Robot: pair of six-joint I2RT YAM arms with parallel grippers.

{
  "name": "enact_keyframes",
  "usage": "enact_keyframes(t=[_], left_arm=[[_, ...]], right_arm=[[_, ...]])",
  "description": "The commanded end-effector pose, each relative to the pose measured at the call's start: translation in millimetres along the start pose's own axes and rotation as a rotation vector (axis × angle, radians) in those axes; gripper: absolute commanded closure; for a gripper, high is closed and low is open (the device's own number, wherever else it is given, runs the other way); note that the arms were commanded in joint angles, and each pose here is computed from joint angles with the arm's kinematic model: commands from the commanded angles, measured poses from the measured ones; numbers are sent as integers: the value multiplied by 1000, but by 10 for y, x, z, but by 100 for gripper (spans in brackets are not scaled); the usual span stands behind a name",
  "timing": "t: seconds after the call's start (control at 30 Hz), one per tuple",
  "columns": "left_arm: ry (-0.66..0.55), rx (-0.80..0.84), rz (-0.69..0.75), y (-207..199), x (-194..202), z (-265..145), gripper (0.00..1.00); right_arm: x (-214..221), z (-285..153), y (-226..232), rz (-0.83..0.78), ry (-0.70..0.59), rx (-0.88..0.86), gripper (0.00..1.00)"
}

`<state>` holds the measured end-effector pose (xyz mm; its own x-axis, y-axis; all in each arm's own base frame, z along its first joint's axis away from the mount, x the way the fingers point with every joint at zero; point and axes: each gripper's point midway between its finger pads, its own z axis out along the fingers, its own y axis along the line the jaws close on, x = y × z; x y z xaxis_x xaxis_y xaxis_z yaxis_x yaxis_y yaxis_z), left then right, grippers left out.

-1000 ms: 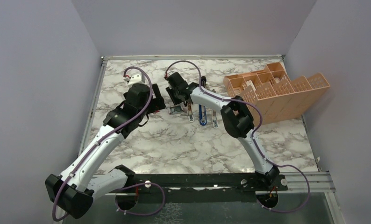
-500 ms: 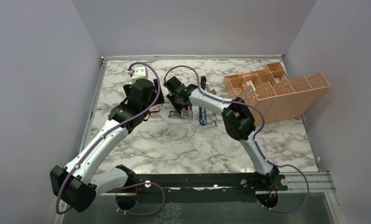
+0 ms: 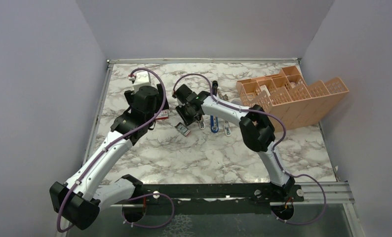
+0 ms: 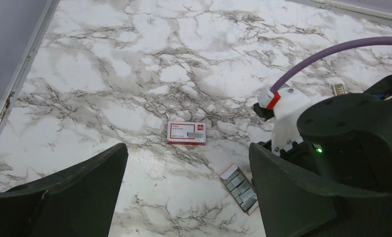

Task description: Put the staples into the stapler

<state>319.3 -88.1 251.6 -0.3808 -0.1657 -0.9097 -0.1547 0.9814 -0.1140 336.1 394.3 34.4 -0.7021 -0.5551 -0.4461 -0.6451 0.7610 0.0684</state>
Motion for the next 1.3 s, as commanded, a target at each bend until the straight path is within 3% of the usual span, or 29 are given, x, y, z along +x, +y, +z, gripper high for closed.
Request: enact_keyframes(t=[0.0,0.23,0.47,0.67,0.97,1.27], left_arm=[[-49,-40,-13,125,-89,-50,7],[-51,-41,-23,135,-87,-57,7],[-47,-41,-19,144,-62,-57,7],[-38,-44,-11,142,-36,-37,7],[-29,-52,-5,143,-3,-8,7],[-25,-56,1,141,7,9,7]], right_arm=[[-191,-397,40,-12,-117,58,62],[-159,-369,287,-92,-131,-13,80],[-187,-215,398,-137,-131,-23,71],[-237,-115,408,-165,-172,2,77],[-220,12,474,-188,-176,-15,67],[-155,128,442,-195,-151,4,69]])
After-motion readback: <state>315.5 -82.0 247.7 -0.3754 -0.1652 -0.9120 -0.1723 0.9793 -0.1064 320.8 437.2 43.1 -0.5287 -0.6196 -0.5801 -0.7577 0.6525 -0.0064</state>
